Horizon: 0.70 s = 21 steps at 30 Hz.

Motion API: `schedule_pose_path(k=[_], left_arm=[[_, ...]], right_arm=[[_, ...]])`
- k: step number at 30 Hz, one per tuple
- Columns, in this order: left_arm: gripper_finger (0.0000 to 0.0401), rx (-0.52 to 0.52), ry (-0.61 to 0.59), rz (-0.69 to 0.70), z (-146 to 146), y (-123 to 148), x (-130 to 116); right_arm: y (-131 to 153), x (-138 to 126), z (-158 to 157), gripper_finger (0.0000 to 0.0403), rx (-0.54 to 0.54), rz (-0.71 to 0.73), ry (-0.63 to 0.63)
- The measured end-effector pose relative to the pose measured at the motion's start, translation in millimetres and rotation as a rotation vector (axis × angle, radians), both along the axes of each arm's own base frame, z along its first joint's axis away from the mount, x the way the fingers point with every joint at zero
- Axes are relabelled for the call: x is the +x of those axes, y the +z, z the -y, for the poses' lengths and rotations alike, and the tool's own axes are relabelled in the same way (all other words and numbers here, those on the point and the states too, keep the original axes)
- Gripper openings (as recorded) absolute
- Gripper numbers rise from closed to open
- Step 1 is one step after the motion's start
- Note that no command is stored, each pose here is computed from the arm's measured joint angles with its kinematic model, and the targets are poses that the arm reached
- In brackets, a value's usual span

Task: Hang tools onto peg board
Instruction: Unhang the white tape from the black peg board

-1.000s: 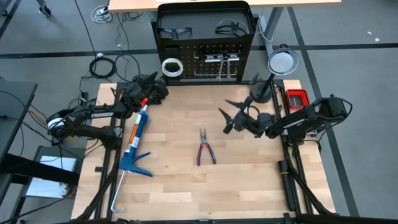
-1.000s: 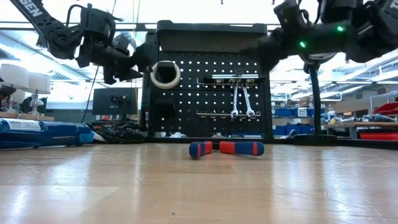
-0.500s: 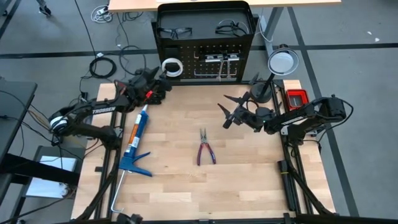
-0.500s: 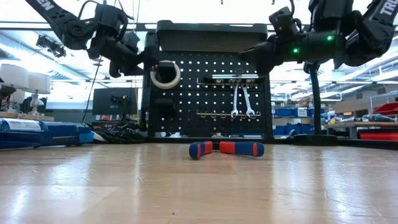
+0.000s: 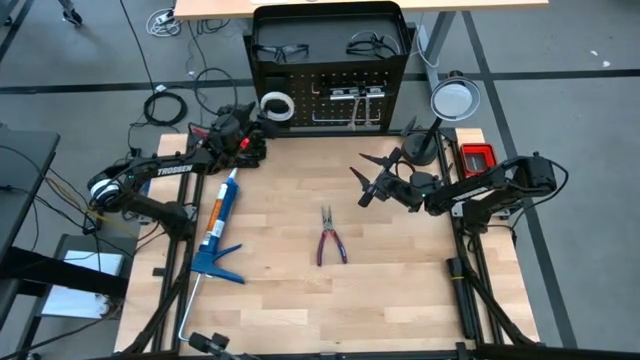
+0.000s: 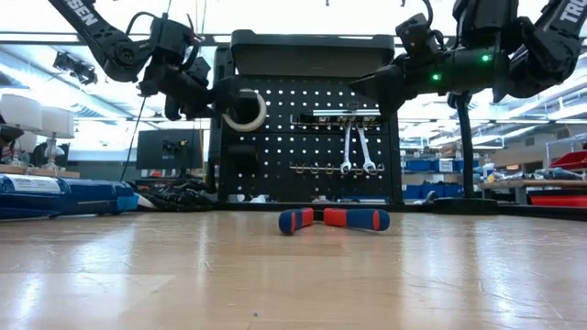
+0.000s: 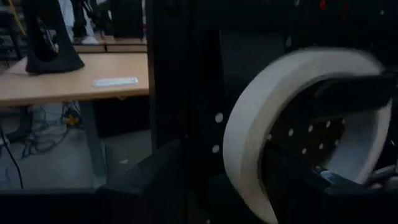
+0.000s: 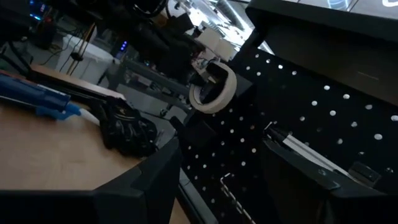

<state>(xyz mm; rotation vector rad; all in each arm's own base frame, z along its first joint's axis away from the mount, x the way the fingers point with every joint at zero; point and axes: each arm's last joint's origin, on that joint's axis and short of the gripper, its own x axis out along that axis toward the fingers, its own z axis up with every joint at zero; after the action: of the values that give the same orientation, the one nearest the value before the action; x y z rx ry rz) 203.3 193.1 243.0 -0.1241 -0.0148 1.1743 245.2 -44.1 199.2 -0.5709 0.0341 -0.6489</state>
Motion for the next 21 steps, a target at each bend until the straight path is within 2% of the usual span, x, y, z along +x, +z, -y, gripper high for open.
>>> schedule_pose_path(k=[7, 13, 17, 21], left_arm=[[0.0188, 0.063, 0.011, -0.046, -0.3, 4.2, -0.3], [0.0146, 0.084, -0.002, -0.116, 0.0, 3.3, 0.0], [0.0110, 0.080, -0.012, -0.145, 0.1, 1.7, 0.2], [0.0054, 0.081, -0.012, -0.144, 0.2, 1.8, 0.3]], right_arm=[[-0.1, 0.2, 0.3, 0.0227, 0.002, 0.000, 0.009], [-0.4, 0.4, 0.0, 0.0227, 0.009, 0.004, 0.028], [-0.5, 0.5, 0.0, 0.0227, 0.013, 0.005, 0.029], [-0.7, 0.5, 0.0, 0.0227, 0.013, 0.003, 0.029]])
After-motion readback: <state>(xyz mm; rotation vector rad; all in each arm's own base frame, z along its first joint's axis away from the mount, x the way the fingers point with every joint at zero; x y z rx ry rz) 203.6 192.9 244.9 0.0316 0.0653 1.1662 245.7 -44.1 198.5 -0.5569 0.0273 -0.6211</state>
